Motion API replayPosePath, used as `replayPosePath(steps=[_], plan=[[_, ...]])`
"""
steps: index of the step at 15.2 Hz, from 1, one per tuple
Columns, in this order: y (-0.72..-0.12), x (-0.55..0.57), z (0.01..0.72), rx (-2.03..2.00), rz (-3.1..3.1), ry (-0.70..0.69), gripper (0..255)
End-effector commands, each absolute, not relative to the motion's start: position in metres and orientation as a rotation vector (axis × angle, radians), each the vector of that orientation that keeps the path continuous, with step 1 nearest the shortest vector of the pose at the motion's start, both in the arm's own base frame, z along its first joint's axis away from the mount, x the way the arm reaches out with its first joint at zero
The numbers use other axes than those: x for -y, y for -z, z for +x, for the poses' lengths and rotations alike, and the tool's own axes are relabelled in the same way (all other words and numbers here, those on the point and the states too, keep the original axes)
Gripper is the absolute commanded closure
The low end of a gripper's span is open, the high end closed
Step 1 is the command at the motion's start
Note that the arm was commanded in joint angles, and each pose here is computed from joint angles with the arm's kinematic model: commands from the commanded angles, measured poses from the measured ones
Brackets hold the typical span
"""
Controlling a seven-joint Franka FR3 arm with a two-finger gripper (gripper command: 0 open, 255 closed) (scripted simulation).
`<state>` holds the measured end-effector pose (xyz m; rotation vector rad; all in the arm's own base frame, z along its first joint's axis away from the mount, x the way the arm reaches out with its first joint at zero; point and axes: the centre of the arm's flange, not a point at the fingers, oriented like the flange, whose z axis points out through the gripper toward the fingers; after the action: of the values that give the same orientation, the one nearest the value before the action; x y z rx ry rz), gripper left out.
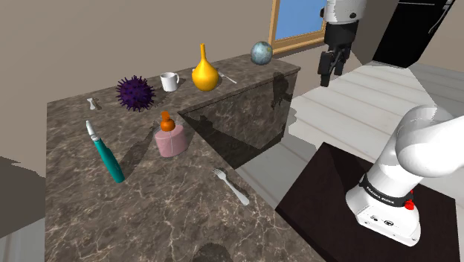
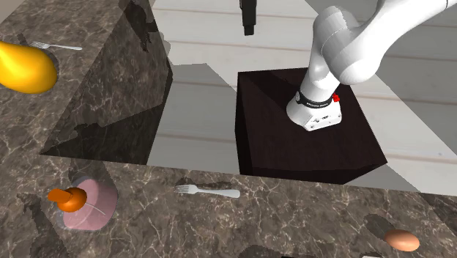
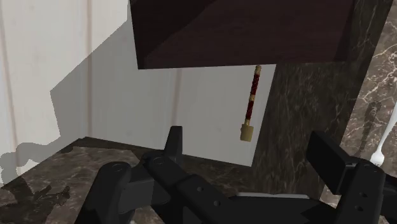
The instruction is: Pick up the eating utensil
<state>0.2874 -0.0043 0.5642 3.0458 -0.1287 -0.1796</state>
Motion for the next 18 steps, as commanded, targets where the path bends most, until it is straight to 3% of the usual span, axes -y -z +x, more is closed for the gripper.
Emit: replayPosePath(steps=[1, 18], plan=[[-0.564, 0.004, 0.287, 0.129, 3.046, 0.180, 0], [-0.419, -0.145, 0.352, 0.174, 3.096, 0.203, 0]])
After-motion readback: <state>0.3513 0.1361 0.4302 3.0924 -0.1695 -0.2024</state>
